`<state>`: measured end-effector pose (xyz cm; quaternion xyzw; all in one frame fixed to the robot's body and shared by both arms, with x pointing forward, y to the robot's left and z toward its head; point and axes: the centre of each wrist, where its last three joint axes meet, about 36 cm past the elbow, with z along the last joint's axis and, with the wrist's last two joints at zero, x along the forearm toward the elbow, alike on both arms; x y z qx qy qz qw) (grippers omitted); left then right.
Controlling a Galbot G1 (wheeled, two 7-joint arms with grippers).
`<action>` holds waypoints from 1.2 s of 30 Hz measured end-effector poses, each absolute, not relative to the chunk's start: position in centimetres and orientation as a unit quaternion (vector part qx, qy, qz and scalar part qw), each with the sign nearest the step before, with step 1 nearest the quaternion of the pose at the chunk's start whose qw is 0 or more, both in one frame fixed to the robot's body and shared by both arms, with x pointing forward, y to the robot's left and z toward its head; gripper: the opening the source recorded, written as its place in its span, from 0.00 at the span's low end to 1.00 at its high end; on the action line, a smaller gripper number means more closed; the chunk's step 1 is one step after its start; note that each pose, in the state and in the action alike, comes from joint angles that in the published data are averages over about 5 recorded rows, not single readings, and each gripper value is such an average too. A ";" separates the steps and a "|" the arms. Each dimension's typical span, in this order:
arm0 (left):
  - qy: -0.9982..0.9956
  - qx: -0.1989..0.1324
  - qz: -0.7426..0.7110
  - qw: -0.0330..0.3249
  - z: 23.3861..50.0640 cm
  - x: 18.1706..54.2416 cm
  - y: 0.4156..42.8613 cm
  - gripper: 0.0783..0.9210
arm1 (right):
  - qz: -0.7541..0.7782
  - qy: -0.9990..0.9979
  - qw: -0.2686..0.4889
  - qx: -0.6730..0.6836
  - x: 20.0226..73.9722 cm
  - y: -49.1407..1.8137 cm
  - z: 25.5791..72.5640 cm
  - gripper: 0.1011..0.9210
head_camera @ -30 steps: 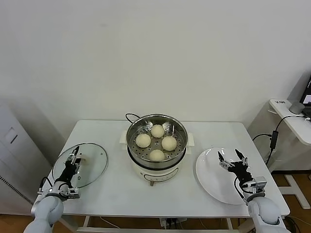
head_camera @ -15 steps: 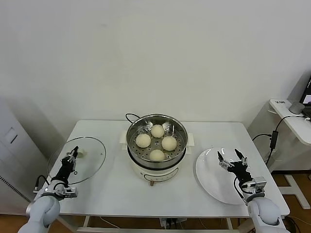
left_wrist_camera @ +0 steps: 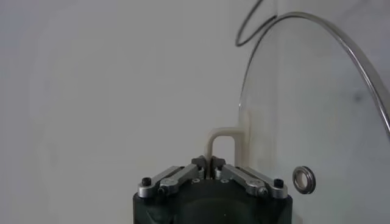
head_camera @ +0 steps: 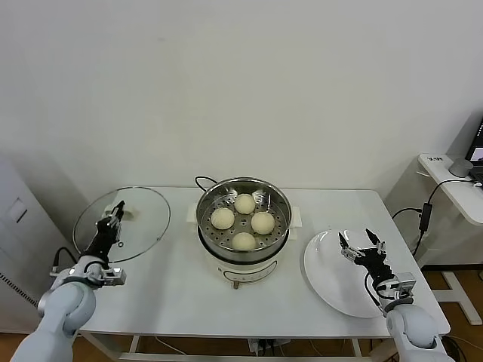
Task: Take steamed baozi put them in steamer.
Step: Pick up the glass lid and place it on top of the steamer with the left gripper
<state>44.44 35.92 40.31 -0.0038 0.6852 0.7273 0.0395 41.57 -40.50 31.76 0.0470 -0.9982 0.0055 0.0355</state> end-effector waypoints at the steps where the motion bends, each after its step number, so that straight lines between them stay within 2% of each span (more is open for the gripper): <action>1: 0.685 -0.003 0.728 0.041 40.9 44.5 35.5 0.04 | 0.006 -0.998 0.035 0.047 41.6 -40.6 31.8 0.88; 8: 0.684 -0.001 0.728 0.048 44.8 44.8 32.4 0.04 | 0.007 -0.999 0.032 0.043 41.8 -41.1 32.1 0.88; 15: 0.691 0.000 0.722 0.047 47.3 44.6 27.1 0.04 | 0.008 -0.999 0.033 0.040 41.8 -41.4 32.2 0.88; 26: 0.696 0.013 0.716 0.045 47.8 44.9 19.0 0.04 | 0.010 -0.999 0.034 0.035 41.6 -41.9 32.3 0.88; 36: 0.695 0.011 0.718 0.025 47.2 45.5 14.3 0.04 | 0.012 -0.999 0.034 0.034 41.7 -42.1 32.2 0.88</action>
